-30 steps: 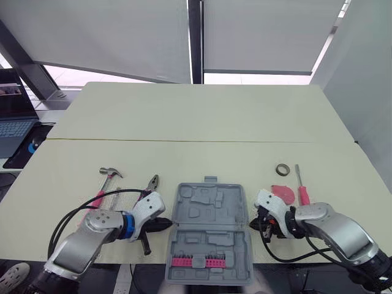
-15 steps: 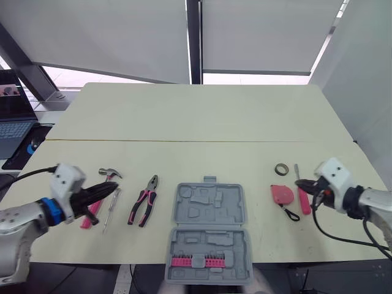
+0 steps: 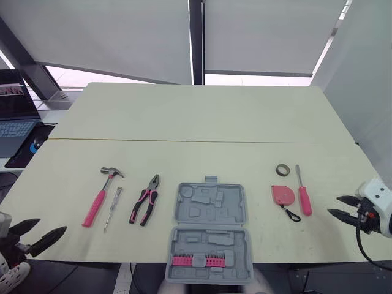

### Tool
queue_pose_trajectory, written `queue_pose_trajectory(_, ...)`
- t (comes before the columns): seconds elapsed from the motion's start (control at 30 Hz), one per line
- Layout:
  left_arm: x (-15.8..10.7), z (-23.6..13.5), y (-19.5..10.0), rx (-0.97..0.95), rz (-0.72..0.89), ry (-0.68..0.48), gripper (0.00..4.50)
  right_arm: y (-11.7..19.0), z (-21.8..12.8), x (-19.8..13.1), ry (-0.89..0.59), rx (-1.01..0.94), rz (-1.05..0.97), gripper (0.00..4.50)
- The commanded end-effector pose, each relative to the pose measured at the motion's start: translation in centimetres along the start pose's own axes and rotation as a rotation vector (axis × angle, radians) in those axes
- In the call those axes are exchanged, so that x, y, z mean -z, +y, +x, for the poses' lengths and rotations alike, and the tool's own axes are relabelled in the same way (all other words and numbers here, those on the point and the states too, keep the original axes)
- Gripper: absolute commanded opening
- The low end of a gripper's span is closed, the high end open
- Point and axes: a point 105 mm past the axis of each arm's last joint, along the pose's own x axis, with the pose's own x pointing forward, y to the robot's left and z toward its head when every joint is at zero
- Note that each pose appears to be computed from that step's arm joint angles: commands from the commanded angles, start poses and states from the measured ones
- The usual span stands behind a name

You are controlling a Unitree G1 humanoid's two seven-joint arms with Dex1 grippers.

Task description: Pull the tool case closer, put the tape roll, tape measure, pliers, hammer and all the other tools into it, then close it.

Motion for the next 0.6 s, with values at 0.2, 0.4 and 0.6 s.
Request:
queue_pose_trajectory(0.2, -0.6, -1.1, 0.4, -0.036, 0.034, -0.021, 4.50, -0.9, -1.0, -0.4, 0.002, 0.006, -0.063, 4.47)
queue_pose_trajectory(0.4, -2.3, -0.7, 0.0, -0.023, 0.078, -0.067, 4.50, -2.5, -0.8, -1.0, -0.025, 0.076, -0.096, 4.47)
queue_pose_trajectory(0.6, -5.5, 1.5, -3.5, 0.125, 0.142, -0.119, 4.50, -2.9, 0.0, -3.1, -0.097, 0.096, -0.078, 4.47)
